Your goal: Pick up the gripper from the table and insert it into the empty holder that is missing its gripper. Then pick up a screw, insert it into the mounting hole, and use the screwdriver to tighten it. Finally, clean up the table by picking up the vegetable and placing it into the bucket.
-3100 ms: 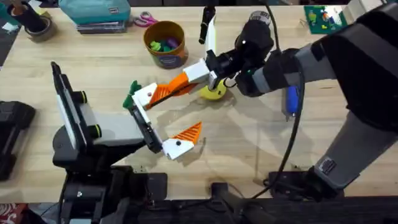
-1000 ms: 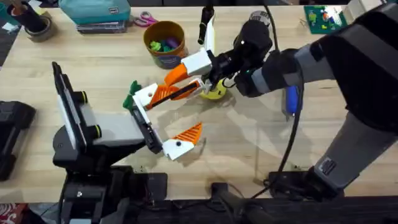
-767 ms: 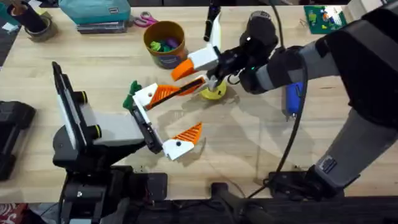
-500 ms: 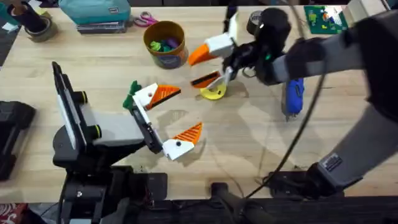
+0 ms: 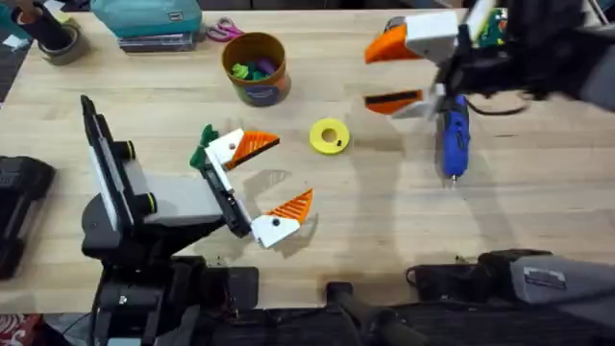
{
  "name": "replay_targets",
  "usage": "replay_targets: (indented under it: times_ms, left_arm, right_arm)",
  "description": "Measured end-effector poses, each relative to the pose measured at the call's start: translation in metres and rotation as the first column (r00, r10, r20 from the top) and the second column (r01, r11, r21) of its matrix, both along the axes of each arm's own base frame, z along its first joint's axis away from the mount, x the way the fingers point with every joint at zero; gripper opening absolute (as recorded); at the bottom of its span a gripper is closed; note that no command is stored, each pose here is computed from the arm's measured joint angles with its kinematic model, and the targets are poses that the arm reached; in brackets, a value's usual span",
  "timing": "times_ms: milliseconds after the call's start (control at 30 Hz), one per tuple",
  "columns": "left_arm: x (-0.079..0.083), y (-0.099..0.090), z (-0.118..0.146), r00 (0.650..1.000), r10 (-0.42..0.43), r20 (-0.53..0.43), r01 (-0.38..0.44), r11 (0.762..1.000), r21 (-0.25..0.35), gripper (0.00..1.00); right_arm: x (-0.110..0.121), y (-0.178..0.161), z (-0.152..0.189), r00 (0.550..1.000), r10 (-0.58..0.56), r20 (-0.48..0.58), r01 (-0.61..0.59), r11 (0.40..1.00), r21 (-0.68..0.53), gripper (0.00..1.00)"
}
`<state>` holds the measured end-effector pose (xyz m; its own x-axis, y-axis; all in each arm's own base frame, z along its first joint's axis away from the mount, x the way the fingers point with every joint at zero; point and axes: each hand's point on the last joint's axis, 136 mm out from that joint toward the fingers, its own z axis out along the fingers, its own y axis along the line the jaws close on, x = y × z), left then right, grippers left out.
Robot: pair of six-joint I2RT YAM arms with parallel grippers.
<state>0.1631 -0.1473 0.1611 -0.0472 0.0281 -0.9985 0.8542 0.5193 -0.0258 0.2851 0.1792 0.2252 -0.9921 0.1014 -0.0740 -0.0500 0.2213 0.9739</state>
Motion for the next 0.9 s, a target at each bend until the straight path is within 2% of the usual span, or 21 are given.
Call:
replay_targets:
  times_ms: [167, 300, 433, 567, 700, 733, 900]
  left_arm:
    - [0.000, 0.000, 0.000, 1.000, 0.000, 0.000, 0.000, 1.000, 0.000, 0.986]
    - [0.000, 0.000, 0.000, 1.000, -0.001, 0.000, 0.001, 1.000, 0.000, 0.986]
    - [0.000, 0.000, 0.000, 1.000, -0.001, 0.000, 0.001, 1.000, 0.000, 0.986]
    - [0.000, 0.000, 0.000, 1.000, -0.001, 0.000, 0.001, 1.000, 0.000, 0.986]
    - [-0.001, 0.000, 0.000, 1.000, -0.003, 0.000, 0.003, 1.000, 0.000, 0.986]
    - [-0.001, 0.000, 0.000, 1.000, -0.004, 0.000, 0.004, 1.000, 0.000, 0.986]
    - [-0.001, 0.000, 0.000, 1.000, -0.004, 0.000, 0.004, 1.000, 0.000, 0.986]
  right_arm:
    - [-0.022, -0.020, 0.007, 0.995, -0.038, 0.088, 0.060, 0.964, -0.258, 0.996]
    - [-0.034, -0.039, 0.017, 0.979, -0.020, 0.203, 0.115, 0.877, -0.466, 0.997]
    - [-0.048, -0.052, 0.029, 0.936, 0.033, 0.350, 0.201, 0.766, -0.610, 0.997]
    - [-0.069, -0.066, 0.036, 0.893, 0.085, 0.441, 0.283, 0.655, -0.700, 0.997]
    - [-0.081, -0.080, 0.047, 0.843, 0.103, 0.528, 0.379, 0.583, -0.719, 0.997]
    - [-0.090, -0.090, 0.044, 0.826, 0.099, 0.554, 0.418, 0.551, -0.722, 0.997]
    - [-0.097, -0.098, 0.010, 0.849, 0.119, 0.514, 0.392, 0.509, -0.766, 0.997]
